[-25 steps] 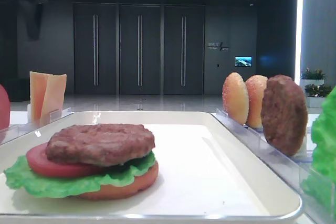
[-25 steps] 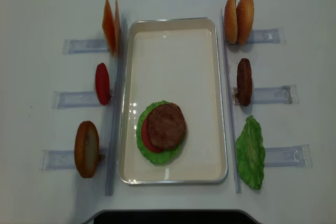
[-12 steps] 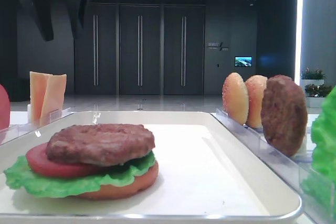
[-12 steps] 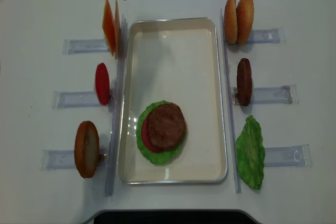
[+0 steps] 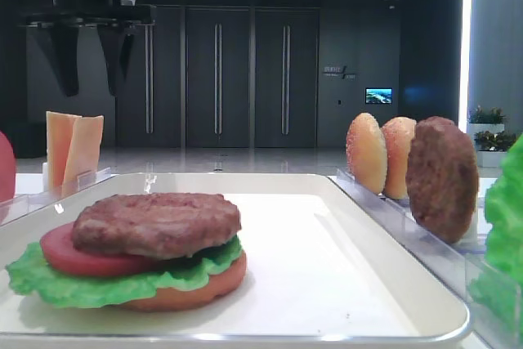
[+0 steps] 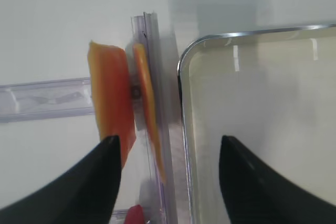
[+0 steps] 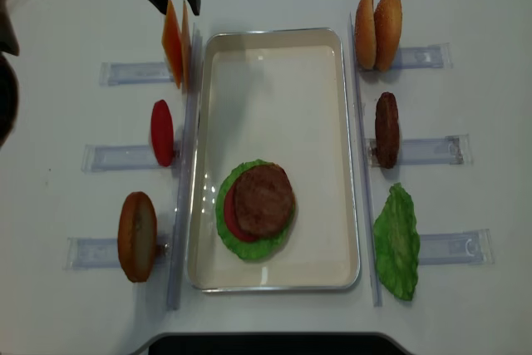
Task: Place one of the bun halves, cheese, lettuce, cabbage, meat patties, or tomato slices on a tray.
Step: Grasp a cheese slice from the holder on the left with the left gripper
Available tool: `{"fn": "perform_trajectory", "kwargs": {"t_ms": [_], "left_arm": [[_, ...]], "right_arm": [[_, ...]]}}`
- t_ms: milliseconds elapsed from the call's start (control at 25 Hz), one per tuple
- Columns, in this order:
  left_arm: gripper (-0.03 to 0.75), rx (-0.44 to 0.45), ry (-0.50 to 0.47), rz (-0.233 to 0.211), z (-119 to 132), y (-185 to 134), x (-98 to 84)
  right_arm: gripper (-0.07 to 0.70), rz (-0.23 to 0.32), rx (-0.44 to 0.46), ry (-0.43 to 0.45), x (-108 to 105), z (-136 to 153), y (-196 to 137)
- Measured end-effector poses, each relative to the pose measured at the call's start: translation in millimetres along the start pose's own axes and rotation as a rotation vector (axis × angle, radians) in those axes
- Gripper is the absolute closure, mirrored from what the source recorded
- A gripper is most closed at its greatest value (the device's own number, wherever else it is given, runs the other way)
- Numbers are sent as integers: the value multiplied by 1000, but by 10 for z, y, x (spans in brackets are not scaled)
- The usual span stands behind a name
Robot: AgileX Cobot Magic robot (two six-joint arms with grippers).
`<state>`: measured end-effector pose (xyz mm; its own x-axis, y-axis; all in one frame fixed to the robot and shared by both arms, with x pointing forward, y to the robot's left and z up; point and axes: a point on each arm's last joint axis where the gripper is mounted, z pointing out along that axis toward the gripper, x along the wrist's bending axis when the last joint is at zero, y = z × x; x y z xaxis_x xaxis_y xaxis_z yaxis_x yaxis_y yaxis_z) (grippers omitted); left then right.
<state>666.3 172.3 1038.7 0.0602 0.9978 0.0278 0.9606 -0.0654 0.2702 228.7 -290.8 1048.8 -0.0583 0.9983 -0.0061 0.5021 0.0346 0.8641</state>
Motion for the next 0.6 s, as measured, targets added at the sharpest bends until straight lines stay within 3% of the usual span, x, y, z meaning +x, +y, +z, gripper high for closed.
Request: {"fn": "perform_trajectory", "kwargs": {"t_ms": [600], "left_arm": [[259, 60, 38, 15, 320, 3, -10]], "right_arm": [[402, 0, 0, 0, 0, 0, 0]]}}
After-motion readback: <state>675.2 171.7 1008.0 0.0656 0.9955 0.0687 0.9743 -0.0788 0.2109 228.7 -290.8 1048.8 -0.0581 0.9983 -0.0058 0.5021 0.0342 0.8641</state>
